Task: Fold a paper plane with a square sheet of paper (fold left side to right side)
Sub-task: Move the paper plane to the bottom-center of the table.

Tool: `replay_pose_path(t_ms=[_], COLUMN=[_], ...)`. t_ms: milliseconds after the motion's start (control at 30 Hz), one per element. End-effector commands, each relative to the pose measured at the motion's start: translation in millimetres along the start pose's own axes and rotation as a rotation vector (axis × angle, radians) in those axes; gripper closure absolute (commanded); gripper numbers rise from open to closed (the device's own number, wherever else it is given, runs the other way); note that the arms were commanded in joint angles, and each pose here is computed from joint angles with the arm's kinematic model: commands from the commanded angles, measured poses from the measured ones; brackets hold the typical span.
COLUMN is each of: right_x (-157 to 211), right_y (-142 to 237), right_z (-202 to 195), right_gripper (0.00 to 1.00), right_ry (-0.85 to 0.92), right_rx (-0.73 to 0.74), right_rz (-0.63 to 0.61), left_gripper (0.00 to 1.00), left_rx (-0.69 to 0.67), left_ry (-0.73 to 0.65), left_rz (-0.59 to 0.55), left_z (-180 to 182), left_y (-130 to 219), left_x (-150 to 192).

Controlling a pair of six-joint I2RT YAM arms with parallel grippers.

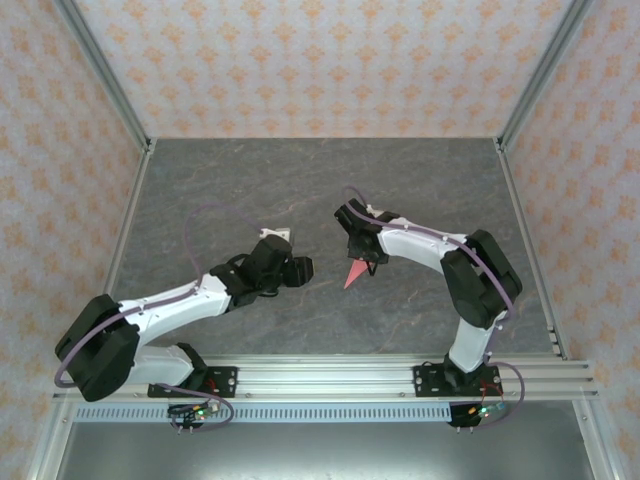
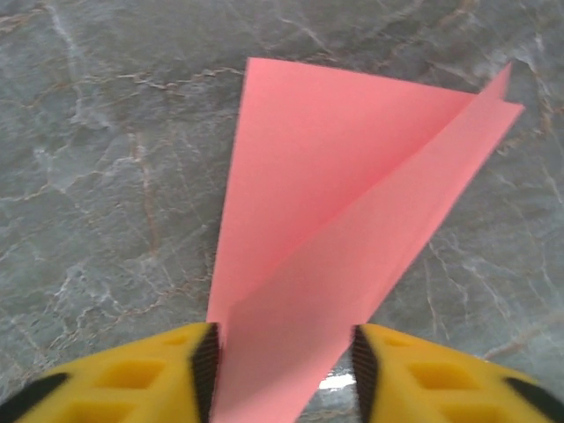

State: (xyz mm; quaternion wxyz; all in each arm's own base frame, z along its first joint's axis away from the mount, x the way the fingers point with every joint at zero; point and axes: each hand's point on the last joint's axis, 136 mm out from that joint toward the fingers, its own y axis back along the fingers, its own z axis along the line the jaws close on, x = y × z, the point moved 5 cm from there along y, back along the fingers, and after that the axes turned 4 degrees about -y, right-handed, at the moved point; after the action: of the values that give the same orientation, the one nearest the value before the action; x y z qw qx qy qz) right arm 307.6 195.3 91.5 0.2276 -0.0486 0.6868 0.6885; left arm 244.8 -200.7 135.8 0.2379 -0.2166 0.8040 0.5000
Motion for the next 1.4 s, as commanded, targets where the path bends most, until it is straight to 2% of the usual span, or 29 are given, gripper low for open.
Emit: replay_pose_path(t_ms=[0,133,200,367,500,700,800,967,1000,1167,1267,1367], right_x=[-1,-2,-3,-6,-3,23,35,57,60,62,62,63], right_y=[9,21,28,57,78,79,69,44,42,56,71,85], right_z=[-13,-17,-17,-8,8,37,35,4,-8,-64,-89,-85], right_gripper=[0.68,0.90,0.98,1.00,1.00,0.98,0.95,0.93,0.90,0.60,0.56,0.55], right_ry=[0.005,0.011,0.013,0.033,0.073,0.096,0.121,0.162,0.151,0.133,0.102,0.096], right_rx=[0.066,0.052,0.035,-0.078,-0.233,-0.577,-0.634,-0.547,-0.516,-0.327,-0.229,-0.278], right_rz=[-0.023,-0.030,-0.037,-0.065,-0.056,0.026,0.031,0.066,0.061,-0.023,-0.053,-0.027], left_gripper=[0.47,0.46,0.46,0.46,0.46,0.45,0.45,0.45,0.45,0.44,0.44,0.44], left_rx=[-0.049,-0.057,-0.058,-0.069,-0.083,-0.109,-0.118,-0.115,-0.116,-0.113,-0.109,-0.110], left_ry=[-0.026,-0.029,-0.027,-0.031,-0.035,-0.039,-0.038,-0.033,-0.032,-0.029,-0.030,-0.032], left_rz=[-0.015,-0.019,-0.025,-0.032,-0.039,-0.054,-0.064,-0.066,-0.064,-0.068,-0.067,-0.068], left_z=[10,12,12,13,15,20,22,22,22,21,20,20], left_y=[5,8,9,13,17,25,29,30,30,30,29,28], left_x=[1,2,1,0,-2,-3,-3,-3,-2,-3,-4,-5])
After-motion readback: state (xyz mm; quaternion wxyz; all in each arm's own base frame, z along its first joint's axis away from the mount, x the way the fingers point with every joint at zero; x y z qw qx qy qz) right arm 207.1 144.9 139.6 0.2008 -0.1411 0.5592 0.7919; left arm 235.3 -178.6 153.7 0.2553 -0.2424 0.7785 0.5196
